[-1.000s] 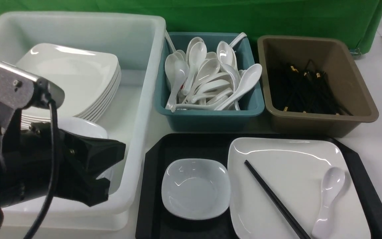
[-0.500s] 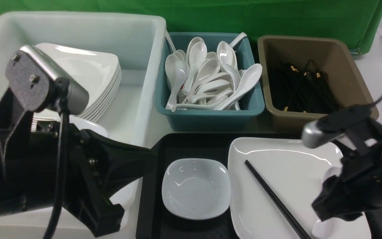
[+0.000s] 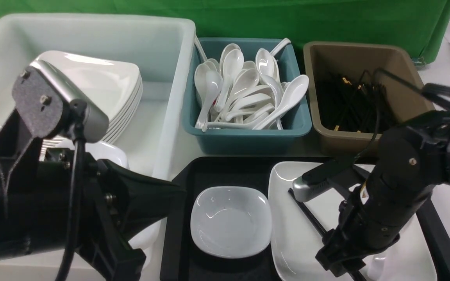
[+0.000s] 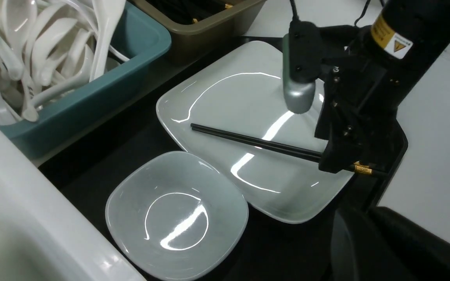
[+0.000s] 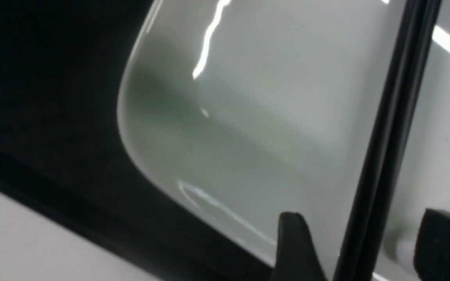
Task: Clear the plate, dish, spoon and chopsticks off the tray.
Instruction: Use the right arm to grab a pair of chopsticks from the plate
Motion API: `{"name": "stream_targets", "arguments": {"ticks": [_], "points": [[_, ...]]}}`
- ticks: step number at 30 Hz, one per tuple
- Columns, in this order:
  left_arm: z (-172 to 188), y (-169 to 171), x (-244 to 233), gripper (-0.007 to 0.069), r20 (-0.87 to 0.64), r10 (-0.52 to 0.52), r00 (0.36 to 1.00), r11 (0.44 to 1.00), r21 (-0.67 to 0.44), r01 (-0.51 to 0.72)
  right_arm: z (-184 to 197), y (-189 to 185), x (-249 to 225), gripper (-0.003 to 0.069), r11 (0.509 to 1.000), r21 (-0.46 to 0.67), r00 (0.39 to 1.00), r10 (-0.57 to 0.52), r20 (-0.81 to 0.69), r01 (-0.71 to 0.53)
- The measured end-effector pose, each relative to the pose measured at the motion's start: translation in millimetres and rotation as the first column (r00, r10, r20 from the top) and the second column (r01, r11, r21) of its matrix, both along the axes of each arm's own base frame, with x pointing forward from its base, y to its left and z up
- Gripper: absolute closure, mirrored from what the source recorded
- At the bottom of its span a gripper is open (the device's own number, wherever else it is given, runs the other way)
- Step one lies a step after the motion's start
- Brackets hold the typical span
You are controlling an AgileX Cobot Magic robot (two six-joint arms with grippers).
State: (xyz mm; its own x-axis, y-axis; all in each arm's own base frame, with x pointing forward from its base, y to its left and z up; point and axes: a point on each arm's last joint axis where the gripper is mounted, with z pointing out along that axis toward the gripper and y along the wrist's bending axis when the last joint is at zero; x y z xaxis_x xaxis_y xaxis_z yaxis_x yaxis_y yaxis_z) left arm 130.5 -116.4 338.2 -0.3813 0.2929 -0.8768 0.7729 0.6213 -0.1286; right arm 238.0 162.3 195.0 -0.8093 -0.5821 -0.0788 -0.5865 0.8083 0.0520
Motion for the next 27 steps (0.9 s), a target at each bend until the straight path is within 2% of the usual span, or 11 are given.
{"name": "stream_targets", "arguments": {"ticks": [7, 15, 21, 27], "points": [[0.0, 0.0, 0.0, 0.0608, 0.000, 0.000, 1.000, 1.000, 0.000, 0.000, -23.5, 3.3, 5.3, 0.0293, 0.999, -0.037, 0.998, -0.010, -0.054, 0.008], [0.0, 0.0, 0.0, 0.0608, 0.000, 0.000, 1.000, 1.000, 0.000, 0.000, -25.3, 3.4, 5.5, 0.0307, 0.999, -0.041, 0.998, -0.015, -0.060, 0.012], [0.0, 0.0, 0.0, 0.0608, 0.000, 0.000, 1.000, 1.000, 0.000, 0.000, -25.3, 3.6, 5.7, 0.0417, 0.999, -0.040, 0.998, -0.020, -0.058, 0.017], [0.0, 0.0, 0.0, 0.0608, 0.000, 0.000, 1.000, 1.000, 0.000, 0.000, -28.6, 3.8, 6.1, 0.0455, 0.999, -0.046, 0.998, -0.014, -0.067, 0.011]]}}
